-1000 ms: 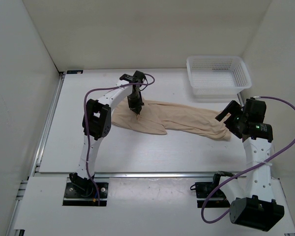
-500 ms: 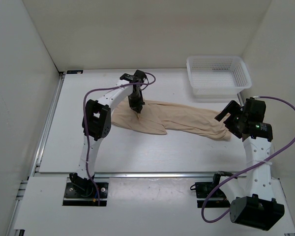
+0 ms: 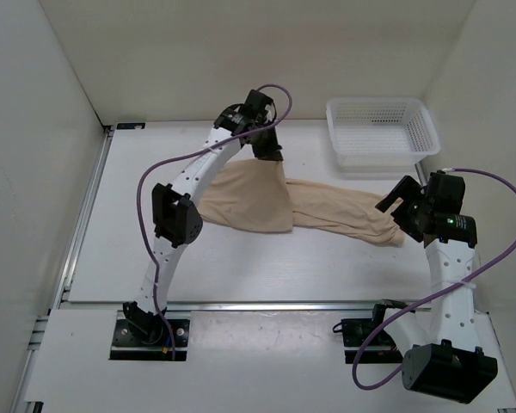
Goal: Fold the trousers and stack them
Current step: Fold the trousers
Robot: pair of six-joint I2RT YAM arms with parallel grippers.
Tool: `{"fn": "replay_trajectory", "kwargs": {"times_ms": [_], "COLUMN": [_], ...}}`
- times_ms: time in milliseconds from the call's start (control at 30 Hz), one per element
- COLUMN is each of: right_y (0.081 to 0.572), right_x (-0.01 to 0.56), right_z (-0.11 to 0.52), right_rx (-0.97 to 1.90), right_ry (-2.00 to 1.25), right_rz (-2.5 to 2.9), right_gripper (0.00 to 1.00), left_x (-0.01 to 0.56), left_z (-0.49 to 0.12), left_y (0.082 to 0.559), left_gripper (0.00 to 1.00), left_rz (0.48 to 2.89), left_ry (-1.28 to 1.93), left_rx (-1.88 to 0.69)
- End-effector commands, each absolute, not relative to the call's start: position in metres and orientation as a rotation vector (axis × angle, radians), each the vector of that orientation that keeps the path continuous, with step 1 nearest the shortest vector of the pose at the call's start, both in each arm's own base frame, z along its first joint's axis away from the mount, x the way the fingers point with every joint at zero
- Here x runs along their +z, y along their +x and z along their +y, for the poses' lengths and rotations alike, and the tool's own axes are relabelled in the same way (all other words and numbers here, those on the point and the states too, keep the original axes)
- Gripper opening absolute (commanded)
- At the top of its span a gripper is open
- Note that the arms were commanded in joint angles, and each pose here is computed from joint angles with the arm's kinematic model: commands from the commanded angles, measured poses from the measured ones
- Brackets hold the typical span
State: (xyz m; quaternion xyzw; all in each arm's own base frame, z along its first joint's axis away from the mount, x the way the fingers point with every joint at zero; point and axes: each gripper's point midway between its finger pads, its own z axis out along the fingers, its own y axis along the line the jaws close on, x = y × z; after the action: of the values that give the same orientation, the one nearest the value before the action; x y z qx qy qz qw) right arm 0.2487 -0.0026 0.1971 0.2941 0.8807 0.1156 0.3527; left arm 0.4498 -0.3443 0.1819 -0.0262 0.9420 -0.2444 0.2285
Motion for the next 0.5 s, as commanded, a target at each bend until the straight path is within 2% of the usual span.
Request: {"fn": "replay_trajectory", "kwargs": {"times_ms": [0,33,67,200,233,267,467], "right_y": [0.247,0.245,0.244,0.238,0.237,0.237,0.235], "right_x": [0.198,0.196,0.198,0.198,0.195,0.194,0.187], "right_z": [-0.003,-0.003,-0.003,-0.004,-0.004,-0.004,0.000], "right_rx": [0.283,0.282,0.279,0.268,0.267,0.267,0.289], "right_ry": [0.735,0.739,0.725,0.728,0.731,0.731,0.730], "right_rz": [2.277,2.289,2.282,2.278,2.287,2.287,2.309], "right_gripper": [0.92,0.92,0.92,0.92,0.92,0.92,0.92], "left_x": [0.174,0.154,0.151,0.156,0.148,0.167,0.192], "left_z": [-0.407,-0.414,-0.423,-0.428,-0.419,-0.409,-0.355], "left_y": [0.440,0.442,0.438,0.430,0.431,0.434,0.443], "left_gripper": [0.20,0.36,0.61,0.98,1.00,1.00,1.00], "left_rz": [2.599,2.627,2.638,2.640,2.653,2.617,2.569], "left_ry": [-0.004,0.004,0.016,0.057,0.044,0.025,-0.035], "left_rx": [-0.947,-0.965,-1.002,-1.035,-0.962,-0.947,-0.799]}}
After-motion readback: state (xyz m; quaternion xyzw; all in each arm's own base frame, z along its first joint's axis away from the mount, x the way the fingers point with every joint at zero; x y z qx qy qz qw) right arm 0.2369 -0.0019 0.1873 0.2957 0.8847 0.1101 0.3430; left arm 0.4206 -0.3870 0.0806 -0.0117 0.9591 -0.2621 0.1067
